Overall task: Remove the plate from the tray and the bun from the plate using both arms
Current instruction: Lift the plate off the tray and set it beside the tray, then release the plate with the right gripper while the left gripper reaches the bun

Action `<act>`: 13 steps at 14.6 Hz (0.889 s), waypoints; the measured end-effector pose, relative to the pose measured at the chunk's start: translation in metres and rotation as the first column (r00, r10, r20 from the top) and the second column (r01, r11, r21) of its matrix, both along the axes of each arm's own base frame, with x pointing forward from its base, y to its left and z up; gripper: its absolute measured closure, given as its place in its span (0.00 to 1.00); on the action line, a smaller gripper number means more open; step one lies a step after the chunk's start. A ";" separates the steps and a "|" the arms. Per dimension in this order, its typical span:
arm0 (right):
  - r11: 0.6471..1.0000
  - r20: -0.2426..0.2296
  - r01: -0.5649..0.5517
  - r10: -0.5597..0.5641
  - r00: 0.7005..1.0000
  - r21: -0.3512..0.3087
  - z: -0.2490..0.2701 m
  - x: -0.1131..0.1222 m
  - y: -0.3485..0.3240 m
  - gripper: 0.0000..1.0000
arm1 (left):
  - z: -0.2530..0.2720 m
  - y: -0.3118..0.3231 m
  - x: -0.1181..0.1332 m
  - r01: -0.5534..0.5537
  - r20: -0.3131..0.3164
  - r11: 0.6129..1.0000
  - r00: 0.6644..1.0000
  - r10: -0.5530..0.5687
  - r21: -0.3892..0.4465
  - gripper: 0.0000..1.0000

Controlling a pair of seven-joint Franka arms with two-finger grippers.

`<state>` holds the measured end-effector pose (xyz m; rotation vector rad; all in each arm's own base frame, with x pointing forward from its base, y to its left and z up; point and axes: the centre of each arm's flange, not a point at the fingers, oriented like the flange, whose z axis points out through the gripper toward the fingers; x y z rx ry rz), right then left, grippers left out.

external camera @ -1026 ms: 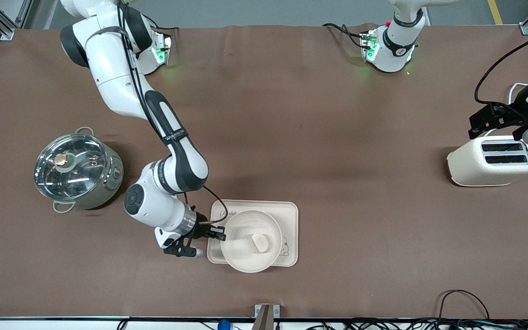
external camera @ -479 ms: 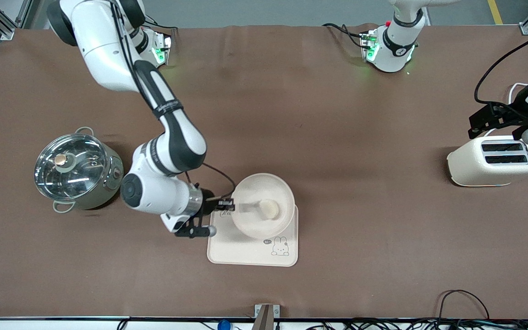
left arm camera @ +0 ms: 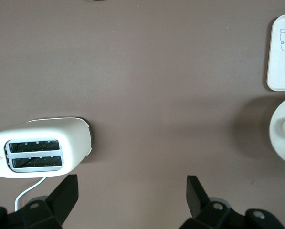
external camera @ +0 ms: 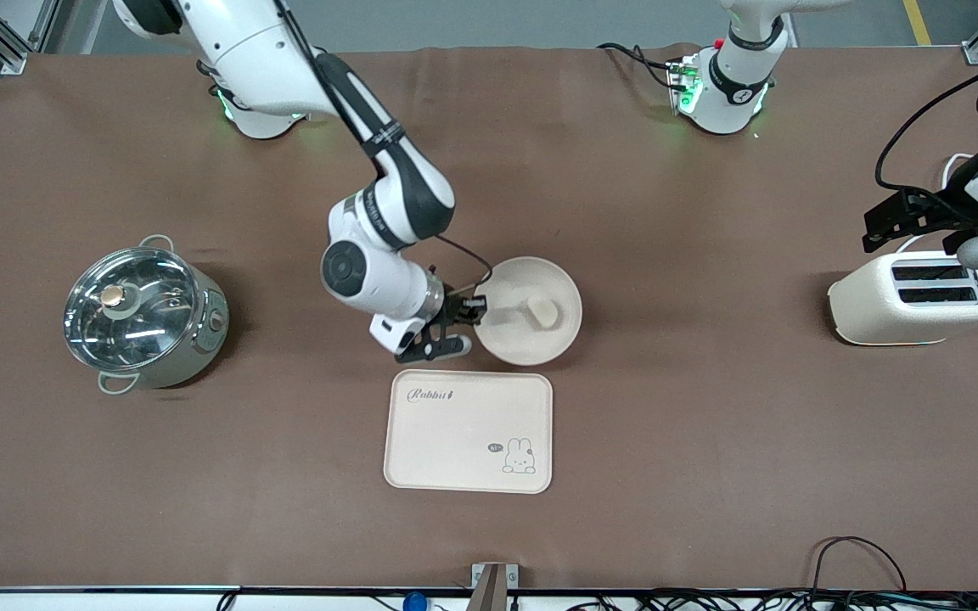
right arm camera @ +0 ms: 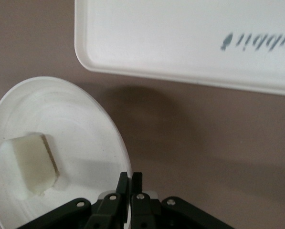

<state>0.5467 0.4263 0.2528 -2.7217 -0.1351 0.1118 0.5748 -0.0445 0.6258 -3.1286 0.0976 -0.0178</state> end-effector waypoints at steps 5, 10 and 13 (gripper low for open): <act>0.998 0.050 -0.020 0.024 0.998 -0.066 -0.045 -0.041 -0.033 0.95 | 0.000 0.000 0.000 0.000 -0.004 1.000 1.000 0.000 0.000 0.00; 0.997 0.052 -0.004 0.008 0.999 -0.080 -0.051 -0.041 -0.048 0.95 | -0.001 -0.010 -0.002 -0.040 -0.009 0.999 0.999 0.040 -0.005 0.00; 0.997 0.058 0.018 -0.013 0.998 -0.077 -0.046 -0.032 -0.058 0.79 | -0.012 -0.064 -0.009 -0.144 -0.031 0.989 0.989 0.143 -0.036 0.00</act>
